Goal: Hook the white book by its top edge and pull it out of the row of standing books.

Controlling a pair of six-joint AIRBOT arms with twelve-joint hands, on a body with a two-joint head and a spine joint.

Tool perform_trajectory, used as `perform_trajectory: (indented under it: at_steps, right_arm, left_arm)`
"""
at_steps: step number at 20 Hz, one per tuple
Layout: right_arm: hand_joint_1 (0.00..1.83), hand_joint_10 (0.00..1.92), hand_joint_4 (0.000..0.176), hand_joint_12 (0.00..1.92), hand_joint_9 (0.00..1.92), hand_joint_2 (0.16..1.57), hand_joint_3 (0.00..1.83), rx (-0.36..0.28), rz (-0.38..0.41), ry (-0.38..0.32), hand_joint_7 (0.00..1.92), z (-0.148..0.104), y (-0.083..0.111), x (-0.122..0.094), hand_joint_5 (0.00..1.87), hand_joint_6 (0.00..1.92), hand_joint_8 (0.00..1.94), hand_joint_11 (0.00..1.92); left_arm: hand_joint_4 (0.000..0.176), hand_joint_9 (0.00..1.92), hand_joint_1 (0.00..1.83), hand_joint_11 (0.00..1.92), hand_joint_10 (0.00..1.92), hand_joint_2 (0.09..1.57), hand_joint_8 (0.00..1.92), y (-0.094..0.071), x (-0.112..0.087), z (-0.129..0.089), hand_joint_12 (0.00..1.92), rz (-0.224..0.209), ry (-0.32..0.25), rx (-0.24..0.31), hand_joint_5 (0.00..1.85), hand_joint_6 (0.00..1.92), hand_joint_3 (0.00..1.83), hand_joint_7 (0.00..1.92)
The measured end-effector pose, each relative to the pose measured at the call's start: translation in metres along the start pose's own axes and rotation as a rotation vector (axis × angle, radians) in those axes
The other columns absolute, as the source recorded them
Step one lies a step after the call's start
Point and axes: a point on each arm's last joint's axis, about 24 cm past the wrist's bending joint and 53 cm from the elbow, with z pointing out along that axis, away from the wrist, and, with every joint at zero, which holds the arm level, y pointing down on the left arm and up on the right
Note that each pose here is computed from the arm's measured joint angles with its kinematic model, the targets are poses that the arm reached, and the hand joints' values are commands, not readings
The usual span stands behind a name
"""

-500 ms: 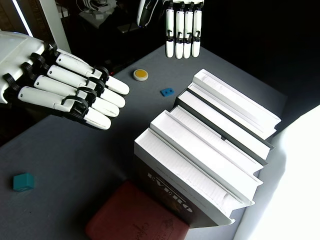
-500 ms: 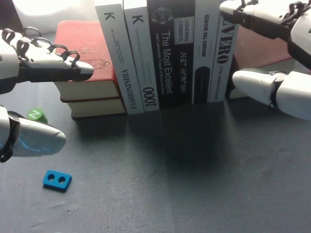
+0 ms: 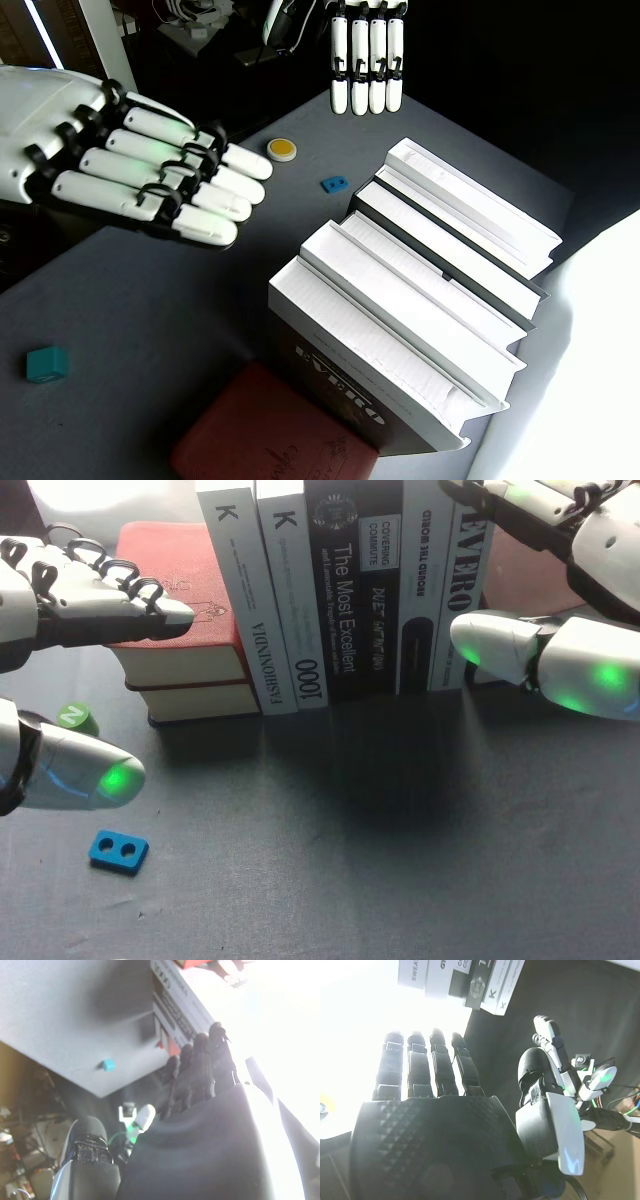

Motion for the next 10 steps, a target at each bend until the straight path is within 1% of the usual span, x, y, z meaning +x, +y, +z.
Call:
perform_trajectory:
  at_steps: [2,3,8,10]
  right_arm:
    - [0.0,0.02,0.0,0.0,0.01,1.31,0.02,0.007,-0.011,-0.009,0.05,0.006,-0.005,0.002,0.06,0.01,0.0,0.0]
    - [0.0,0.02,0.0,0.0,0.01,1.31,0.02,0.005,-0.013,-0.029,0.05,0.01,-0.006,0.0,0.06,0.01,0.0,0.0]
    - [0.0,0.02,0.0,0.0,0.01,1.31,0.02,-0.02,-0.046,-0.102,0.05,0.024,0.001,-0.01,0.06,0.01,0.0,0.0]
    - [0.0,0.02,0.0,0.0,0.01,1.31,0.02,-0.015,-0.047,-0.116,0.05,0.031,-0.003,-0.012,0.06,0.01,0.0,0.0]
  left_arm:
    - [0.0,0.0,0.0,0.0,0.0,1.15,0.0,0.0,0.0,0.0,0.0,0.0,0.0,0.0,0.0,0.0,0.01,0.0]
    - [0.0,0.0,0.0,0.0,0.0,1.15,0.0,0.0,0.0,0.0,0.0,0.0,0.0,0.0,0.0,0.0,0.01,0.0]
    - [0.0,0.0,0.0,0.0,0.0,1.15,0.0,0.001,0.0,0.0,0.0,-0.002,-0.001,-0.001,0.0,0.0,0.01,0.0]
    - [0.0,0.0,0.0,0.0,0.0,1.15,0.0,0.003,-0.001,0.0,0.0,-0.005,-0.002,-0.004,0.0,0.0,0.01,0.0]
